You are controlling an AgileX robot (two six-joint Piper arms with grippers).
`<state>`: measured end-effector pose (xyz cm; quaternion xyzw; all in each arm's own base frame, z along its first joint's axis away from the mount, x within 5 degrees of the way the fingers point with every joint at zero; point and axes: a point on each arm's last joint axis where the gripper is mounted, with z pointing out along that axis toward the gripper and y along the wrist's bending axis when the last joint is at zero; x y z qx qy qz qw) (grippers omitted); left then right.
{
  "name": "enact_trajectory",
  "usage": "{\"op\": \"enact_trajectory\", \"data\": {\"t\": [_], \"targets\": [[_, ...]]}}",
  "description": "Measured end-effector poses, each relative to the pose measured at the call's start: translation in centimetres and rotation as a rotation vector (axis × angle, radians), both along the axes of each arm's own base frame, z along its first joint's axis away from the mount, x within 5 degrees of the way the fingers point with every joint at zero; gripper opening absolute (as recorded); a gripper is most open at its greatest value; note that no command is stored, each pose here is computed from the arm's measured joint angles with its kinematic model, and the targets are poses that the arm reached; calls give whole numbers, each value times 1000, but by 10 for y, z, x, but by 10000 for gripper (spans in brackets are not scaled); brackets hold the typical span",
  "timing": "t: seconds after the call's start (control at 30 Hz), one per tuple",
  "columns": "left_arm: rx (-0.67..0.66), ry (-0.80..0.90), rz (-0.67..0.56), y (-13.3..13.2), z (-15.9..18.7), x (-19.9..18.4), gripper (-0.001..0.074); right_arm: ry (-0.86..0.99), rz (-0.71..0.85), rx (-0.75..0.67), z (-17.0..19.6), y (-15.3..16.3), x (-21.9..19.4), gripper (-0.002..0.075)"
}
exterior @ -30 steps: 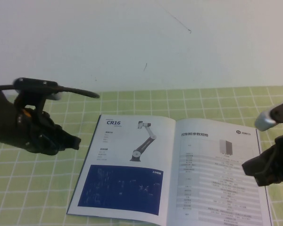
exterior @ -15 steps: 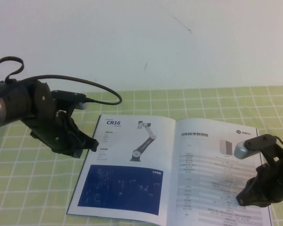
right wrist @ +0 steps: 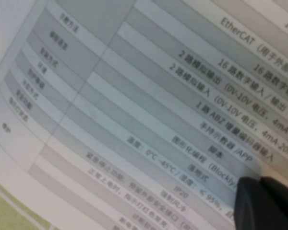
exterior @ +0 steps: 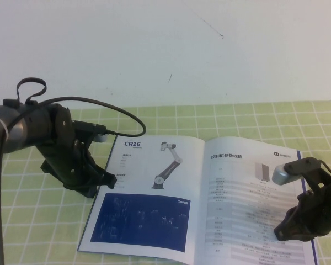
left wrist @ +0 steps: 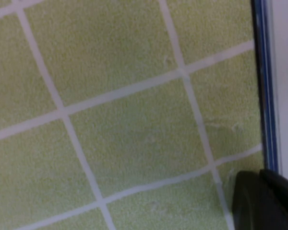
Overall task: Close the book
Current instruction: 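Close the open booklet and leave it lying on the table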
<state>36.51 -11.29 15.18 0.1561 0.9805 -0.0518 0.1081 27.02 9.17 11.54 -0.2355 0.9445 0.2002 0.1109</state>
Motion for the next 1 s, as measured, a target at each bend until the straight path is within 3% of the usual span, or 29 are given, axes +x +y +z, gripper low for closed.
{"op": "enact_trajectory", "data": {"t": [0.23, 0.43, 0.63, 0.9, 1.0], "targets": [[6, 12, -47, -14, 1, -5, -3, 0, 0, 0, 0, 0, 0, -1], [-21, 60, -215, -49, 1, -23, -3, 0, -1, 1, 0, 0, 0, -1], [-261, 142, -258, -88, 0, -40, -4, 2, -13, 9, 0, 1, 0, -1], [-790, 155, -323, -127, 24, -49, -4, -28, 5, 13, 7, 1, 0, -1], [-921, 130, -336, -135, 34, -50, -4, -92, 33, -23, 26, -3, -1, -1]]}}
